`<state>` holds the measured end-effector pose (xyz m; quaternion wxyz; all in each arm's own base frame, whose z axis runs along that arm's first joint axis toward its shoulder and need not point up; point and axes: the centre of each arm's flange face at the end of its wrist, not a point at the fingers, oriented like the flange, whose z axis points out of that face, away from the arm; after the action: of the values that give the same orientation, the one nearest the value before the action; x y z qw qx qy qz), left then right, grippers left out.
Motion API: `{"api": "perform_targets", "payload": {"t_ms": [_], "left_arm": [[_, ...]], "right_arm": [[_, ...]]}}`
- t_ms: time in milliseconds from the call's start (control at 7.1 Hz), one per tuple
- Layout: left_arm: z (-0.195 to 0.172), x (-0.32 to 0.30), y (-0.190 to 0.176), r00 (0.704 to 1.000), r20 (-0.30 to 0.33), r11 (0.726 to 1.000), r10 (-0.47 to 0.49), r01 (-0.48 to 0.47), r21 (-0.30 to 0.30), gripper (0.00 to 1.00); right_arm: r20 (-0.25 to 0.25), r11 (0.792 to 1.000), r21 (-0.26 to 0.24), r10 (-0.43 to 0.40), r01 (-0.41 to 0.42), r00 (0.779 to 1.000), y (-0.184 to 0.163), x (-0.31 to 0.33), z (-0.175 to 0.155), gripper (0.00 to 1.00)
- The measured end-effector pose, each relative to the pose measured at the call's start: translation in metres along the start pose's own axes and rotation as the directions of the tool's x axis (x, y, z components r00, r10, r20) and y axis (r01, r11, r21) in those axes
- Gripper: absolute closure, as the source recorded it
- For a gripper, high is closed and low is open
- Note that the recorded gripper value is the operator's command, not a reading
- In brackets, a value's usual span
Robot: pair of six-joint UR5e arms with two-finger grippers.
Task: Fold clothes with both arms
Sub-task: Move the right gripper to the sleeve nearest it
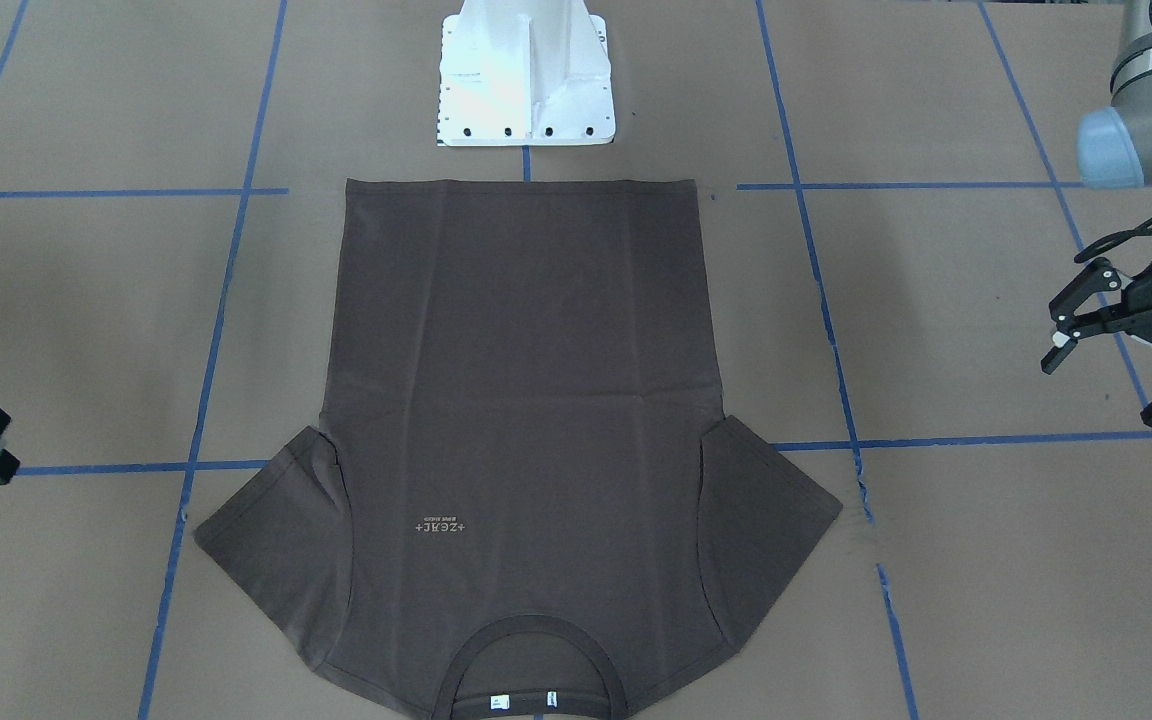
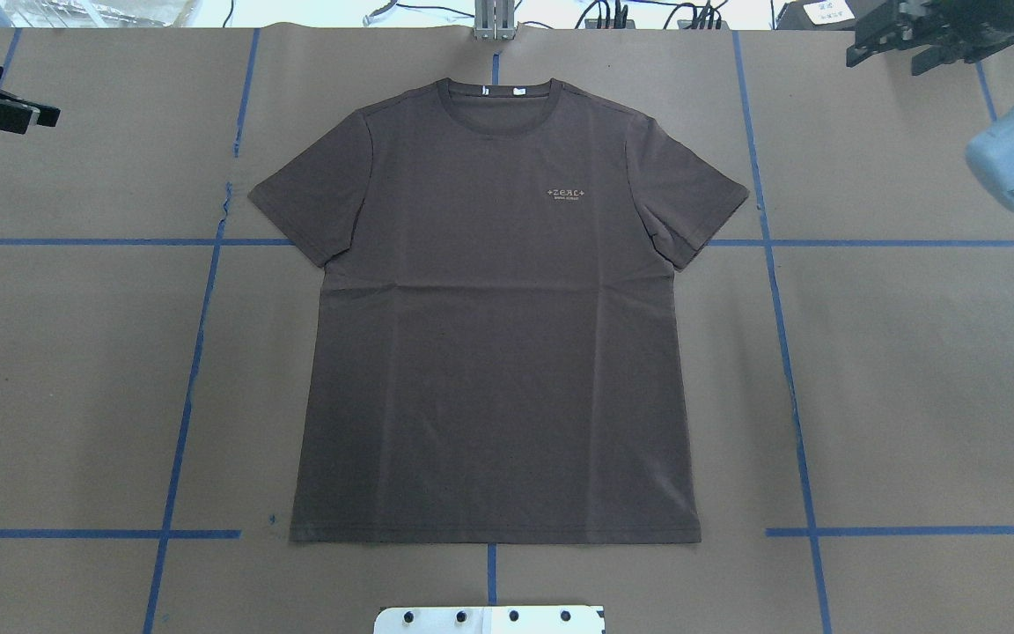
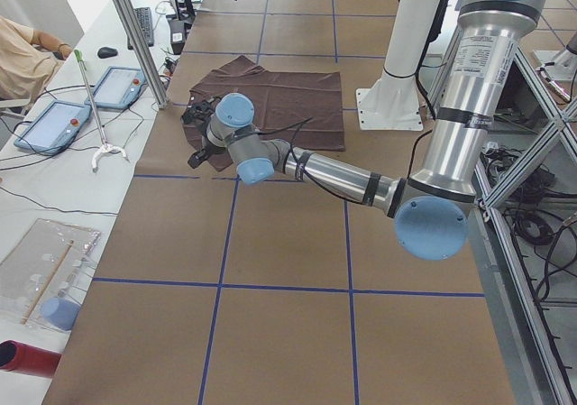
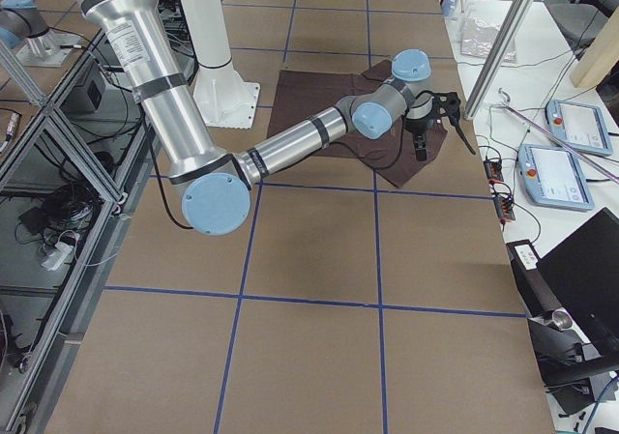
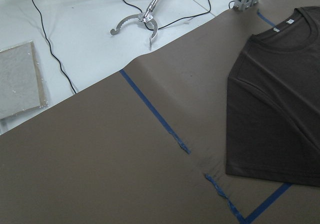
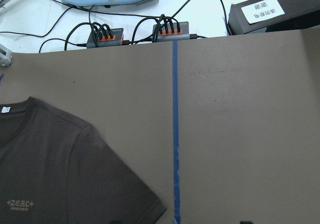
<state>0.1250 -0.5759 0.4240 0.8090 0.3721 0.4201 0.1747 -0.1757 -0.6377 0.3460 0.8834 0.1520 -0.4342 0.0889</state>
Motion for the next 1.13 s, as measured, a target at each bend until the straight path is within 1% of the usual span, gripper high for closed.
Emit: {"api": "perform_targets", "payload": {"t_ms": [141,282,423,564,705,986,1127], "left_arm": [[0.001,0.002,0.000,1.000,-0.004,1.000,0.002,-0.002,0.001,0.00],[0.001,0.003,-0.001,1.000,-0.005,1.000,0.003,-0.003,0.002,0.00],[0.001,0.004,-0.001,1.000,-0.006,1.000,0.003,-0.003,0.003,0.00],[0.001,0.004,-0.001,1.000,-0.006,1.000,0.004,-0.004,0.003,0.00],[0.001,0.004,-0.001,1.000,-0.007,1.000,0.004,-0.004,0.003,0.00],[0.003,0.004,0.000,1.000,-0.007,1.000,0.003,-0.003,-0.001,0.00],[0.003,0.003,0.001,1.000,-0.007,1.000,0.002,-0.002,-0.002,0.00]], "right_arm": [[0.015,1.000,0.018,0.018,-0.018,1.000,0.002,-0.017,0.027,0.26],[0.037,0.998,0.045,0.030,-0.031,0.999,0.010,-0.023,0.068,0.29],[0.029,0.997,0.070,0.027,-0.029,0.999,0.023,-0.024,0.108,0.31],[0.008,0.997,0.078,0.020,-0.020,1.000,0.038,-0.025,0.137,0.32],[-0.012,0.997,0.071,0.008,-0.008,1.000,0.053,-0.029,0.160,0.34],[-0.054,0.999,0.053,-0.009,0.012,0.999,0.079,-0.030,0.193,0.35],[-0.070,0.999,0.046,-0.015,0.018,0.997,0.088,-0.030,0.204,0.37]]}}
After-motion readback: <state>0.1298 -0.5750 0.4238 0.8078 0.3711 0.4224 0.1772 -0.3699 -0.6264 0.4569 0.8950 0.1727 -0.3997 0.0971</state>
